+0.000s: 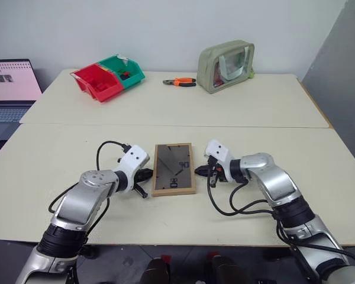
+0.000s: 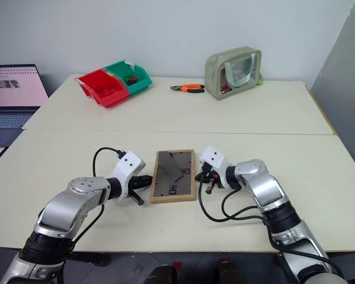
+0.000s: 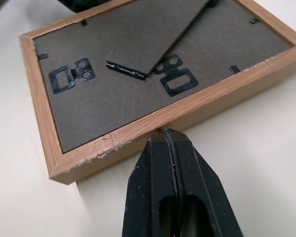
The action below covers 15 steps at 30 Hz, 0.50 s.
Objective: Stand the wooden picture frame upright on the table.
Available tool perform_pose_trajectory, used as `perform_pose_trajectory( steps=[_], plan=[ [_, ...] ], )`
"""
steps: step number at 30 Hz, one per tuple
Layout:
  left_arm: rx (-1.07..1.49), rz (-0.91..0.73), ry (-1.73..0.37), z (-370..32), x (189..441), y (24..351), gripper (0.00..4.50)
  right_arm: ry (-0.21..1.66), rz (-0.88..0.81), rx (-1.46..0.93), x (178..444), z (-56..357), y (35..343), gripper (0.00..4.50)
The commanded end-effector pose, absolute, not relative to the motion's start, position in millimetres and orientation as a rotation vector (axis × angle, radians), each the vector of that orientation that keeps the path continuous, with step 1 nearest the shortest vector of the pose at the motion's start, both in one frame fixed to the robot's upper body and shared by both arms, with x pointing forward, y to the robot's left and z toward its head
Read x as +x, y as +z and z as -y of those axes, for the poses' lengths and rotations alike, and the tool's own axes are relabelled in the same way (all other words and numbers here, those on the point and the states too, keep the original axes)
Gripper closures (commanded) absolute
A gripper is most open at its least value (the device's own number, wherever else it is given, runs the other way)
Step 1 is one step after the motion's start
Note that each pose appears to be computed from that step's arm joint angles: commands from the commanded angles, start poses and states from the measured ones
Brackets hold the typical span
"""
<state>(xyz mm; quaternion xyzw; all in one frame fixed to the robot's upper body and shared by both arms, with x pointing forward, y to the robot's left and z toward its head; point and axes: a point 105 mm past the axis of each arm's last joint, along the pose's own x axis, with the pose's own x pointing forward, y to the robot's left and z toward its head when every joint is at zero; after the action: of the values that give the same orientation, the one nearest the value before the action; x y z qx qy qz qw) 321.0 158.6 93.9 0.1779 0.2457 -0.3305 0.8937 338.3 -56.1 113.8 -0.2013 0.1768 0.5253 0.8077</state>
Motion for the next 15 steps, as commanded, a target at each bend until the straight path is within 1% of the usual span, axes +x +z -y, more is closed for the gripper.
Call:
perform_pose_trajectory(
  steps=[1, 6, 8, 12, 13, 14, 15],
  plan=[
    [0.345, -0.56, -0.839, -131.5, 300.9, 81.8, 4.46, 1.128, -0.336, -0.468, 337.0, 61.2, 122.8, 4.5],
    [0.335, -0.582, -0.843, -138.0, 294.7, 85.5, 4.46, 1.019, -0.347, -0.528, 355.7, 85.6, 118.6, 4.5],
    [0.336, -0.588, -0.837, -148.6, 291.6, 88.5, 4.46, 0.972, -0.331, -0.535, 365.4, 91.0, 121.1, 4.5],
    [0.259, -0.538, -0.851, -170.4, 289.4, 108.3, 4.46, 0.92, -0.301, -0.506, 377.2, 91.2, 123.9, 4.5],
    [0.211, -0.528, -0.845, -175.7, 290.3, 113.1, 4.46, 0.917, -0.298, -0.502, 378.6, 89.8, 122.8, 4.5],
    [0.033, -0.496, -0.844, -179.1, 292.7, 127.1, 4.28, 0.918, -0.293, -0.49, 379.4, 86.7, 121.3, 4.5],
    [-0.145, -0.501, -0.867, -182.1, 290.2, 136.5, 4.09, 0.922, -0.289, -0.485, 379.4, 83.6, 119.5, 4.5]
  ],
)
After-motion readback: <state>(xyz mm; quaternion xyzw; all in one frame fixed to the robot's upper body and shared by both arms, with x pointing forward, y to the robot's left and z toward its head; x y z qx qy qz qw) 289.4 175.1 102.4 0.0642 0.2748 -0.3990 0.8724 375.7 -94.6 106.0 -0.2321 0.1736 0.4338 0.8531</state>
